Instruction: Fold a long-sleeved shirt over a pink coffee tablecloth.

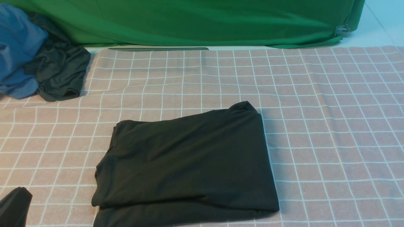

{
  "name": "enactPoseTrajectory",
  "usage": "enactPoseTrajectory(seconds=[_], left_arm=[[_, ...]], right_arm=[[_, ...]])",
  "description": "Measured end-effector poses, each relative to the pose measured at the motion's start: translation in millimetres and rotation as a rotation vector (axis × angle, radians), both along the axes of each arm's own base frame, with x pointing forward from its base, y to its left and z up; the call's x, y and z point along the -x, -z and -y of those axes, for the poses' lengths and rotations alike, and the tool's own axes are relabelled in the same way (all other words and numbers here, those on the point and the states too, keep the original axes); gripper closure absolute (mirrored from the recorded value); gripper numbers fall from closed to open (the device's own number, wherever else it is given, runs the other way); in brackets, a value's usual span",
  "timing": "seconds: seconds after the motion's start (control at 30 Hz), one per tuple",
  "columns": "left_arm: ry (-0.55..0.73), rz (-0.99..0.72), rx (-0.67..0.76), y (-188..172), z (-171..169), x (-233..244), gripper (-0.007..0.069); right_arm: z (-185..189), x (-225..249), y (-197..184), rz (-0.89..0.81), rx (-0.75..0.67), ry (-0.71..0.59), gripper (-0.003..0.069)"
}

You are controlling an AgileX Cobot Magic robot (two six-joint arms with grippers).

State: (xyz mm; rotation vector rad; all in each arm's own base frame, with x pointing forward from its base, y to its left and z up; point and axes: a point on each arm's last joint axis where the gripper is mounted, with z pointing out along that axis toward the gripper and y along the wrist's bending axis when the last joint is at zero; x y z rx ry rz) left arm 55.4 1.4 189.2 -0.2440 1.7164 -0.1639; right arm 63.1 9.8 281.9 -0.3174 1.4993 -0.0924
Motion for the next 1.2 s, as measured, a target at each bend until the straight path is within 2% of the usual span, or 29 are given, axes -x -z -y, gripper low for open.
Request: enactPoseTrajectory(seconds=[0.13, 0.23, 1.2], left_arm=[[0.000, 0.000, 0.000, 0.0, 0.0, 0.0, 0.0611], [0.000, 0.000, 0.001, 0.0, 0.0, 0.0, 0.0611], [-0.001, -0.004, -0.006, 0.4, -0.2, 0.1, 0.0611]], right_arm=[[5.7, -2.8, 70.3, -0.164, 0.026, 0.091, 0.0423], [7.7, 3.5, 92.8, -0.230, 0.022, 0.121, 0.0421], [8.1, 7.8, 95.0, -0.222, -0.009, 0.131, 0.0421]])
